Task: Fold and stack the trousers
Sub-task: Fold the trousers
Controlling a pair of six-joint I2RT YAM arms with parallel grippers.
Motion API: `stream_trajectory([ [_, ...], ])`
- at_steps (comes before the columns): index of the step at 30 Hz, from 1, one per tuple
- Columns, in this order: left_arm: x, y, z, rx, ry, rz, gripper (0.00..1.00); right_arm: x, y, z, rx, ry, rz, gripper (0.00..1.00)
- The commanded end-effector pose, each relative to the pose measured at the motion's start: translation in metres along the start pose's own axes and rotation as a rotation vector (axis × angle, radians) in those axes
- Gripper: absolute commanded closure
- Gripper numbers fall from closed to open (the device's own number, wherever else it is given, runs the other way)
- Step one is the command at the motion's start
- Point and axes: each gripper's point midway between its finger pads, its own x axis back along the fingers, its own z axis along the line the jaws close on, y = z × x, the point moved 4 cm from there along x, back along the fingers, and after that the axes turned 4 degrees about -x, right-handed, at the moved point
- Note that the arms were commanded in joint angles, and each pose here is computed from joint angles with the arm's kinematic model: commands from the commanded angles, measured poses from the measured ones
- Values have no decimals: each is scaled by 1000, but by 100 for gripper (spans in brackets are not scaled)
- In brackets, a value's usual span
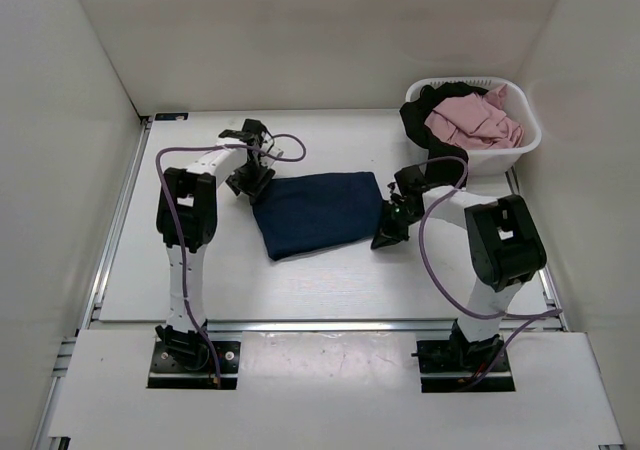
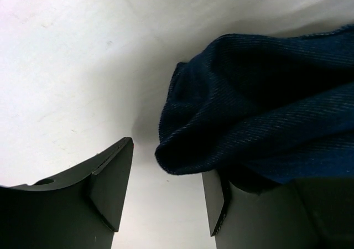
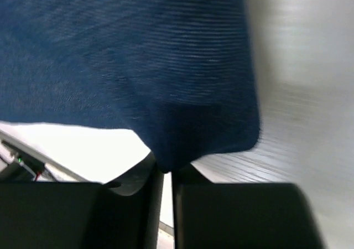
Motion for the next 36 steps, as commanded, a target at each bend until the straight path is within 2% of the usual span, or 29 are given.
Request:
stream_trajectory([
  [1, -3, 6, 22, 33, 64, -24, 37, -2, -14, 11, 58, 45, 27, 86],
  [3, 0, 12, 28, 22, 85, -36, 37, 7, -27, 12, 82, 38, 69, 73],
  [4, 0, 12, 29, 22, 93, -32, 37, 12, -26, 11, 109, 14, 58, 40],
  [6, 11, 20, 38, 15, 130, -57, 34, 31, -28, 7, 131, -47, 29, 12],
  [7, 17, 22, 40, 17, 135, -67, 33, 39, -19, -5, 115, -99, -19, 1],
  [10, 62, 30, 36, 21, 129, -158, 23, 63, 12, -6, 93, -68, -126, 1],
  [12, 90, 22, 20, 17, 73, -213, 19, 63, 26, -4, 88, -35, -132, 1],
  [15, 107, 4, -10, 3, -51, -264, 18, 50, 51, 1, 99, -17, -123, 1],
  [16, 91, -17, -25, -2, -110, -205, 18, 44, 59, 3, 105, -1, -131, 1],
  [19, 68, -56, -48, -4, -185, -92, 18, 19, 65, 8, 78, 79, -65, 14],
  [20, 67, -62, -49, -5, -180, -77, 18, 7, 65, 5, 60, 92, -40, 33],
  [22, 67, -75, -45, 31, -180, -61, 20, 2, 58, 5, 39, 123, -6, 53],
  [23, 70, -76, -40, 45, -172, -71, 20, 1, 57, 6, 33, 141, -19, 67],
  [26, 80, -84, -24, 94, -146, -99, 20, 3, 34, 3, -8, 176, -10, 83],
  [27, 83, -86, -19, 96, -127, -103, 19, 4, 27, 5, -8, 186, -2, 96],
  [30, 93, -95, -4, 126, -85, -108, 19, 6, -3, 9, 13, 190, 39, 100],
  [36, 108, -124, 2, 188, -57, -93, 19, 15, -37, 2, 41, 156, 97, 100],
])
